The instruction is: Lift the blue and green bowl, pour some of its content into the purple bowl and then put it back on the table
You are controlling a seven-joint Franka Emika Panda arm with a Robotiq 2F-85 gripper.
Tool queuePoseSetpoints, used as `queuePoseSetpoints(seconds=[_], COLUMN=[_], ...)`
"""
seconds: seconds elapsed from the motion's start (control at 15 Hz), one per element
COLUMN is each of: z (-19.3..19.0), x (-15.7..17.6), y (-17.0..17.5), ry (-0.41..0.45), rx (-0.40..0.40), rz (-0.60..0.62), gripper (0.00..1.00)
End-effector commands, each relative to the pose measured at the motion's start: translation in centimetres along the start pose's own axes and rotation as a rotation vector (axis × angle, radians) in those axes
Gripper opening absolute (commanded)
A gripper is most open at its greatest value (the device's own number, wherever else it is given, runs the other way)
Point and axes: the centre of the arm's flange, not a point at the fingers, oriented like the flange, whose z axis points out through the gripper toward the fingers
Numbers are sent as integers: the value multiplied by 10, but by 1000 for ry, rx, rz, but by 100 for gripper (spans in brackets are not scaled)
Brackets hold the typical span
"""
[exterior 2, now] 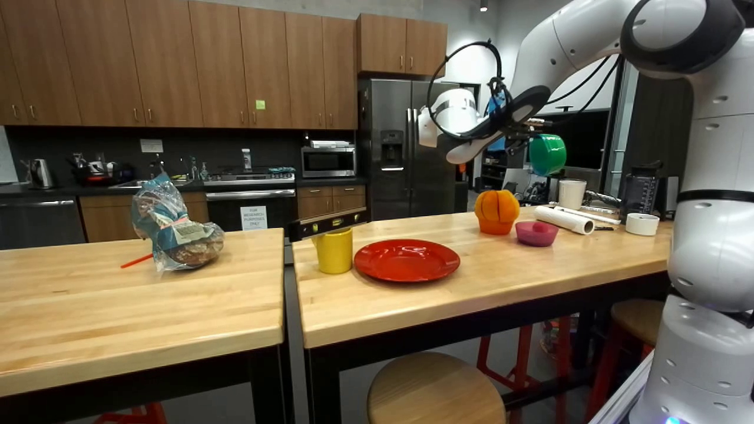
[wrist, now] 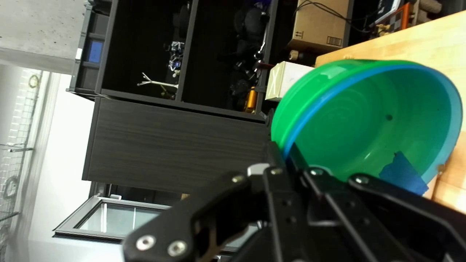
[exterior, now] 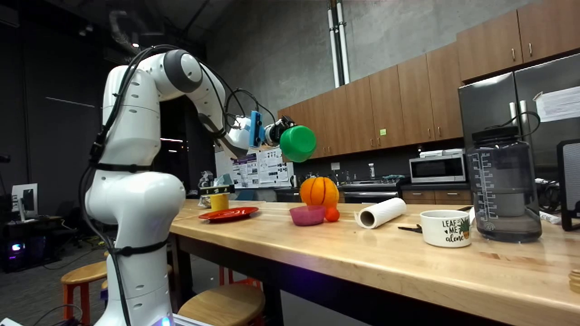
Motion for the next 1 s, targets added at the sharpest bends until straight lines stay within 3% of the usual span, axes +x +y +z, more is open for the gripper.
queuePoseSetpoints(seconds=[0.0, 0.47, 0.93], z=[-8, -30, -50], x=[-14, -32, -44], y=[13, 13, 20], ry=[19, 109, 235], rx=[133, 398, 596], rz=[18, 33, 42], gripper=[2, 2, 2])
